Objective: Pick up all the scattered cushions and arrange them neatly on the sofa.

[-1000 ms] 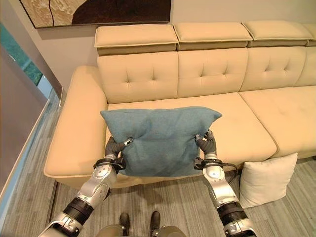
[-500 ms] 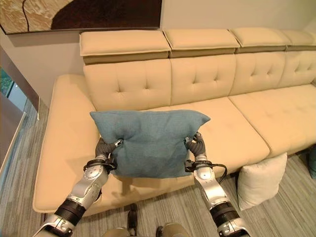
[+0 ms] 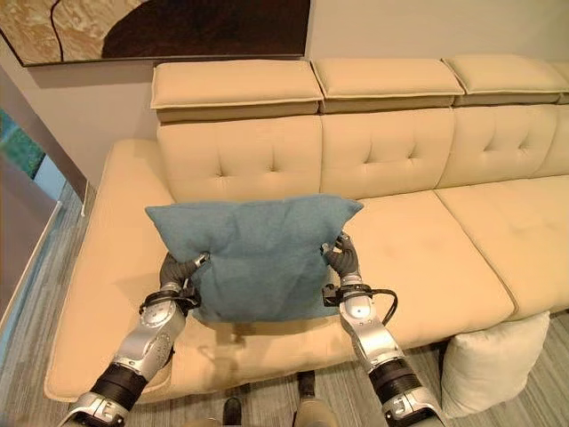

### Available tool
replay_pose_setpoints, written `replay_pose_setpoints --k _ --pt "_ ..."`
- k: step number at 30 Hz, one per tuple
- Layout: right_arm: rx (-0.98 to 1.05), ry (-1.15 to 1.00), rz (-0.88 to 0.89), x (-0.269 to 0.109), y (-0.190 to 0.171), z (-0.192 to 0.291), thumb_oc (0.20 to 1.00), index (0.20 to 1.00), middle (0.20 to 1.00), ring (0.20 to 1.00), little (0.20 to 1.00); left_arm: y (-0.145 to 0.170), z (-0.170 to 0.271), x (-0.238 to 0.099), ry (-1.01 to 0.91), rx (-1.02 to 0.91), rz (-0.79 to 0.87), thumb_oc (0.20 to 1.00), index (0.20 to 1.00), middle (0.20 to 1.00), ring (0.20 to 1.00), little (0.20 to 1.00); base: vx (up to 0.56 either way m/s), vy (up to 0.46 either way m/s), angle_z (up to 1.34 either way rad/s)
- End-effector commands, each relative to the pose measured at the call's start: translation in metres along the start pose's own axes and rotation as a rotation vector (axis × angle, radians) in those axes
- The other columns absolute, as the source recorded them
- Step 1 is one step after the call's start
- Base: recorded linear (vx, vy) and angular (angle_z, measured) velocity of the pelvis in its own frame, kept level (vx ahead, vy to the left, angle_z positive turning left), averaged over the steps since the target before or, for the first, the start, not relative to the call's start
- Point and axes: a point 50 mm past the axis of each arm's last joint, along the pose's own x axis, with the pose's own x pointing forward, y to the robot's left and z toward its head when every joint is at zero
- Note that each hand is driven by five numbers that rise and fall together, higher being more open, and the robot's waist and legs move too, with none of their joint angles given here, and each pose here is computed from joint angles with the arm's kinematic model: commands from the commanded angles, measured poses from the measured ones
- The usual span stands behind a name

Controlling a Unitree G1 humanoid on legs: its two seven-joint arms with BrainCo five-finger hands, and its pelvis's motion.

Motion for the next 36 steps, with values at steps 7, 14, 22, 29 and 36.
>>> replay_pose_setpoints --k 7,14,22,29,36 --pt "0.100 -0.262 -0.003 0.000 -0.001 0.050 0.200 0.200 0.200 0.200 0.200 -0.072 0.047 0.001 -0.202 -0.083 -0.297 0.200 0.200 0.200 0.200 0.200 0.08 -0.214 0.81" --pt "0.120 -0.274 0.025 0.006 0.015 0.057 0.200 0.200 0.200 0.200 0.200 -0.069 0.062 0.002 -0.274 -0.036 -0.303 0.200 0.200 0.200 0.200 0.200 0.20 0.128 -0.18" --pt "0.096 -0.489 0.099 0.036 0.042 0.135 0.200 0.200 0.200 0.200 0.200 -0.089 0.134 0.017 -0.507 -0.010 -0.290 0.200 0.200 0.200 0.200 0.200 -0.03 0.074 -0.40" --pt "0.037 -0.713 0.058 0.054 0.042 0.222 0.200 0.200 0.200 0.200 0.200 -0.113 0.218 0.021 -0.745 -0.034 -0.276 0.200 0.200 0.200 0.200 0.200 -0.04 -0.023 0.04" --pt "-0.023 -0.799 0.065 0.056 0.048 0.258 0.200 0.200 0.200 0.200 0.200 -0.123 0.256 0.022 -0.813 -0.037 -0.281 0.200 0.200 0.200 0.200 0.200 0.00 0.005 0.01"
